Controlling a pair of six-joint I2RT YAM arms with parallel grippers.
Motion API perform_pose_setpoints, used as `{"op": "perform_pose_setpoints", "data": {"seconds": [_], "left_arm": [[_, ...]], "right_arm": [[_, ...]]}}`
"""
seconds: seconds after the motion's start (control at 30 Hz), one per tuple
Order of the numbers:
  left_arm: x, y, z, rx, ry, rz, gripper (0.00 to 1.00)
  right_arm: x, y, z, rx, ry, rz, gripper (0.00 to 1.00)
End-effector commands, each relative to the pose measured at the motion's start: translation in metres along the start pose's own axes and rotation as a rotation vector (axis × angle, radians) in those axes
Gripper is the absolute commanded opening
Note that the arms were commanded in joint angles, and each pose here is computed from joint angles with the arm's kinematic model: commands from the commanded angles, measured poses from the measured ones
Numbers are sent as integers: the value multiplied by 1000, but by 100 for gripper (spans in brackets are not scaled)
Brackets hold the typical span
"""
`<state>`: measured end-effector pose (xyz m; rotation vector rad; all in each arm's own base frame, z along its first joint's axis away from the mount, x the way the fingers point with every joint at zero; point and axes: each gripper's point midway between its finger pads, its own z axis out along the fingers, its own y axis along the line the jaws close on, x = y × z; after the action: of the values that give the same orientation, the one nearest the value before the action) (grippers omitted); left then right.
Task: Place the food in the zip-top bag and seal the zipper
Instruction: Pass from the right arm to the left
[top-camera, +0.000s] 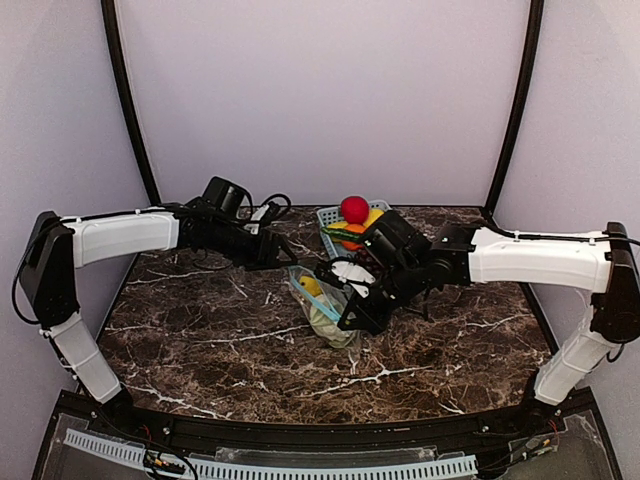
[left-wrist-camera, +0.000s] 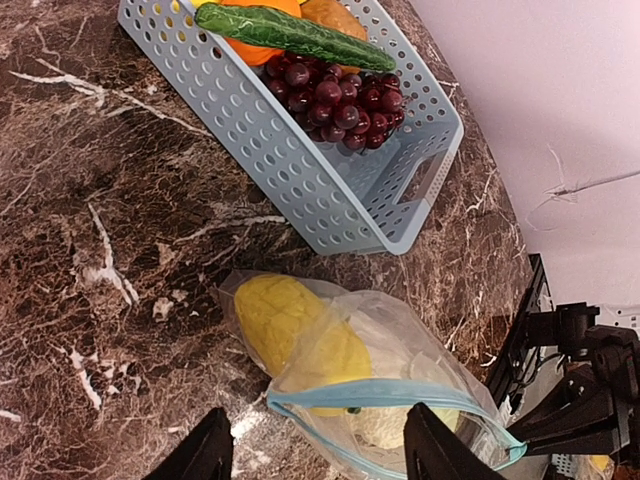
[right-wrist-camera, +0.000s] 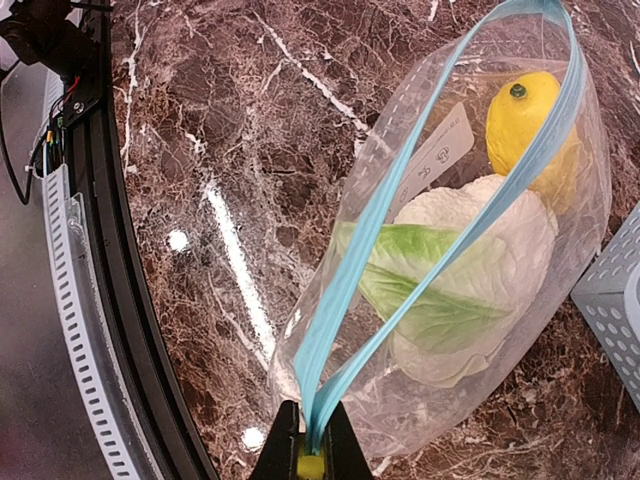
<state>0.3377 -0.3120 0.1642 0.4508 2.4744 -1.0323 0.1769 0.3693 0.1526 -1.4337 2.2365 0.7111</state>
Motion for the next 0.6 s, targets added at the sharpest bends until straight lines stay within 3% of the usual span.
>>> {"op": "perform_pose_setpoints", "data": {"seconds": [0.0, 0.13, 0.3, 0.57], "left_arm": [[2, -5, 5, 43, 23, -17, 55], [5, -5, 6, 45, 40, -25, 52], [10, -5, 4, 47, 50, -26, 56], [17, -2, 11, 63, 74, -44, 37]], "right_arm": [[-6, 3, -5, 9, -37, -9, 0], [-5, 0, -5, 23, -35, -4, 0], [-5, -1, -3, 26, -33, -2, 0], [-8, -1, -4, 31, -41, -5, 0]]}}
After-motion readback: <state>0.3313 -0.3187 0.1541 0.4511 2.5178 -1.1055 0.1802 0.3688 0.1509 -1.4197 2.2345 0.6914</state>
